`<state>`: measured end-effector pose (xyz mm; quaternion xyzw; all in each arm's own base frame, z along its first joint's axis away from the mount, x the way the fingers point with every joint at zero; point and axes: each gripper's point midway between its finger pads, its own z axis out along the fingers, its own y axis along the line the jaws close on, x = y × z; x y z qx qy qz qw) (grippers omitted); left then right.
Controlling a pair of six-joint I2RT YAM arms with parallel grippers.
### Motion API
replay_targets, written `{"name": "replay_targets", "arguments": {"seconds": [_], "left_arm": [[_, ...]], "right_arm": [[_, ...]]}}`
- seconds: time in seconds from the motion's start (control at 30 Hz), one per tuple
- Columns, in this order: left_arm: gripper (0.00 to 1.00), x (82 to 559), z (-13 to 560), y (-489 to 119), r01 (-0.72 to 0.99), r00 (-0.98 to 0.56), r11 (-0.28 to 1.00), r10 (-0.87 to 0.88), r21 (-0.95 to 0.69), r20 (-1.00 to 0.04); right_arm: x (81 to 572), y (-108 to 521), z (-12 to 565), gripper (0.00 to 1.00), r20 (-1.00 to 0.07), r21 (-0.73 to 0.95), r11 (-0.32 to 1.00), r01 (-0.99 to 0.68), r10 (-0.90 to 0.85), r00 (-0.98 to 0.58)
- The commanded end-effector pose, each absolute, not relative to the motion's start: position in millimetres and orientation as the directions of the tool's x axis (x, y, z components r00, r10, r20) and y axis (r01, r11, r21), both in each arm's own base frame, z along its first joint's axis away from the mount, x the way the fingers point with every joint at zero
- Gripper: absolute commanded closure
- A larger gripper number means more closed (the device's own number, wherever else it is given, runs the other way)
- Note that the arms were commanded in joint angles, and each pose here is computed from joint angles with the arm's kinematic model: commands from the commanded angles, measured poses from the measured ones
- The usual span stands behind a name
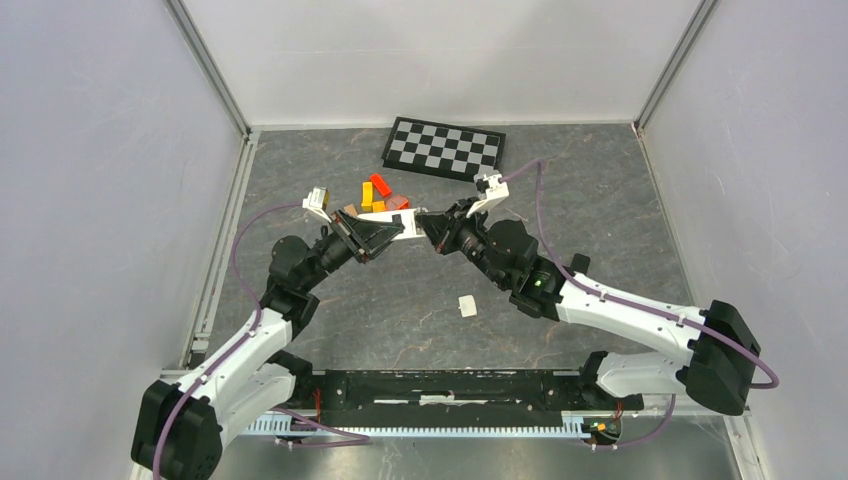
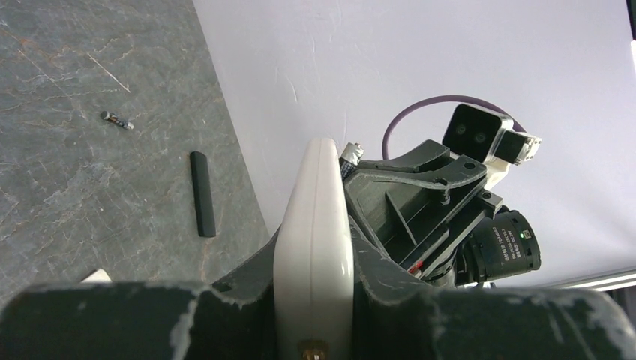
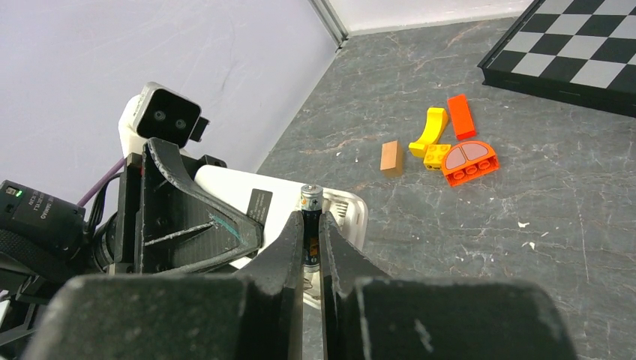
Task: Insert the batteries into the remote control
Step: Load the battery into the remote control.
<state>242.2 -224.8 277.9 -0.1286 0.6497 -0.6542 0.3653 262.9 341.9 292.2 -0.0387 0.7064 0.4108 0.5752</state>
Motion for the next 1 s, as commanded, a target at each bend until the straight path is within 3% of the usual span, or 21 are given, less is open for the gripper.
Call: {"name": "replay_targets", "arguments": {"seconds": [0.0, 0.97], "left_arm": [[0.98, 239.9, 306.4, -222.6, 0.386, -0.669, 0.046, -0.674, -0.922, -0.314], [0.98, 219.3, 364.7, -211.0, 0.673, -0.497, 0.022, -0.726, -0.739, -0.475]], "right_arm": [[263.2, 345.1, 306.2, 0.9, -0.839, 0.544, 0.656, -0.523, 0.437, -0.325], [229.4, 344.6, 223.9, 0.94, -0.812, 0.506, 0.704, -0.498, 0.193, -0.551]]}}
